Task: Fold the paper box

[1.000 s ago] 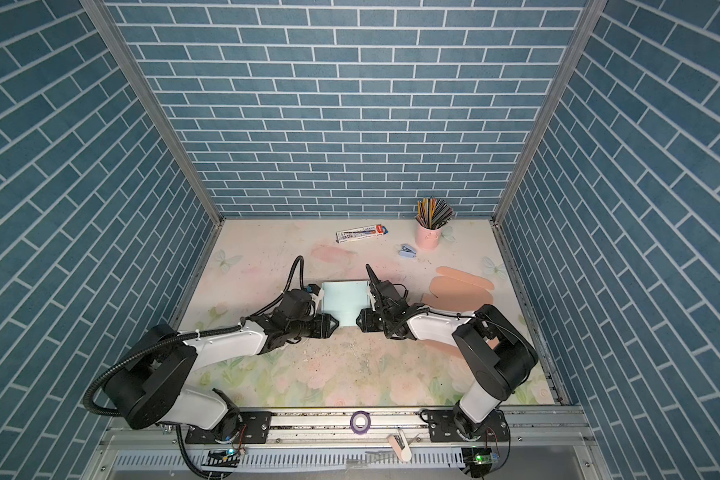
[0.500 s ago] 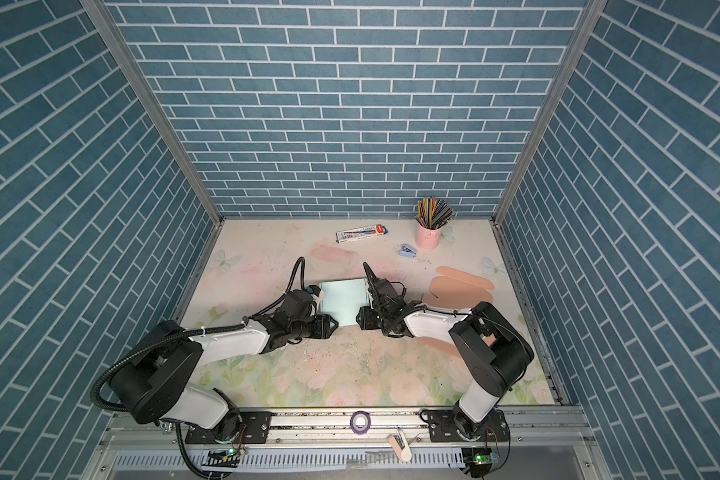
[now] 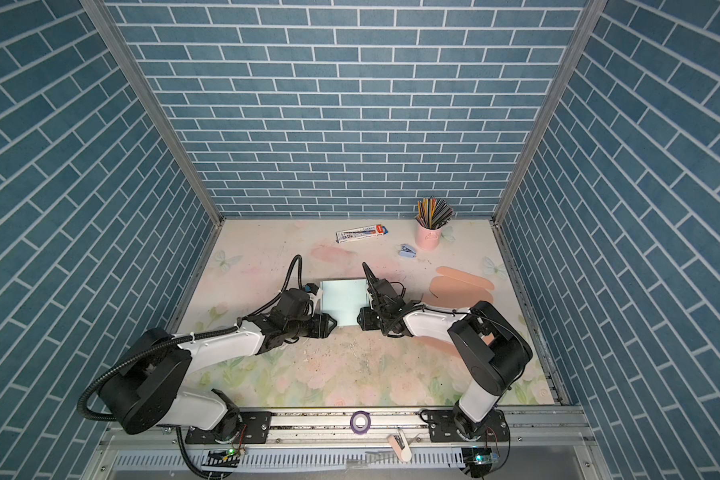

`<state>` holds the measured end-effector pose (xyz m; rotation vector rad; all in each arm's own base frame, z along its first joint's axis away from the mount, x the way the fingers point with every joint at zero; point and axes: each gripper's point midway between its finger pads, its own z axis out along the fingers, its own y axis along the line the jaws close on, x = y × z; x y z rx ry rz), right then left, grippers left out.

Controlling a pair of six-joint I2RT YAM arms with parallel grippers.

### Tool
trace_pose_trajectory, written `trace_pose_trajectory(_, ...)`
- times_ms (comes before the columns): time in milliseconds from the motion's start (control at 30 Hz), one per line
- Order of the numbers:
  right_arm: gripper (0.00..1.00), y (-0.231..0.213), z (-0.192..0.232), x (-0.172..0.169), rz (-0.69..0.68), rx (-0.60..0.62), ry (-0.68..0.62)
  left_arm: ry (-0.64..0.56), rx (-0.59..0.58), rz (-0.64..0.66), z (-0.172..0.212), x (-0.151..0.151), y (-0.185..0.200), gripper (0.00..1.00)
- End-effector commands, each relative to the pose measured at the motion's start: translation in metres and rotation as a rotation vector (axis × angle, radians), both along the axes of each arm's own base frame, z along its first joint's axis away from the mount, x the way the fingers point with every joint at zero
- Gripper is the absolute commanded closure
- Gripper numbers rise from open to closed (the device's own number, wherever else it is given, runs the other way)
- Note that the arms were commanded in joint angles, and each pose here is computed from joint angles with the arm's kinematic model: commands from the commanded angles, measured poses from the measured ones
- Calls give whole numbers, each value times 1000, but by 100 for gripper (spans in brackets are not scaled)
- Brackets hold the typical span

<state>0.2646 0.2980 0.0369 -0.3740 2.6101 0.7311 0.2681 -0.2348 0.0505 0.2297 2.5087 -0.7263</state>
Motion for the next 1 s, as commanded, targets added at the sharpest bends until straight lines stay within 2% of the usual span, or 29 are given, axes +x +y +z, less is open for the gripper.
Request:
trace_pose_trajectory(0, 56, 1, 1, 3, 8, -23, -17, -4, 10, 0, 3, 1, 4, 35)
trace_pose_trajectory(300, 56, 3, 4, 4, 11, -9, -22, -15, 37, 12, -3, 6, 11, 34)
trace_pose_trajectory(700, 55, 14, 17, 4, 26, 50, -23, -37, -40, -42, 6, 21, -15, 36)
trace_pose_trajectory(967, 50, 17, 18, 6, 39, 44, -30, -42, -25, -25, 4, 22, -11, 39)
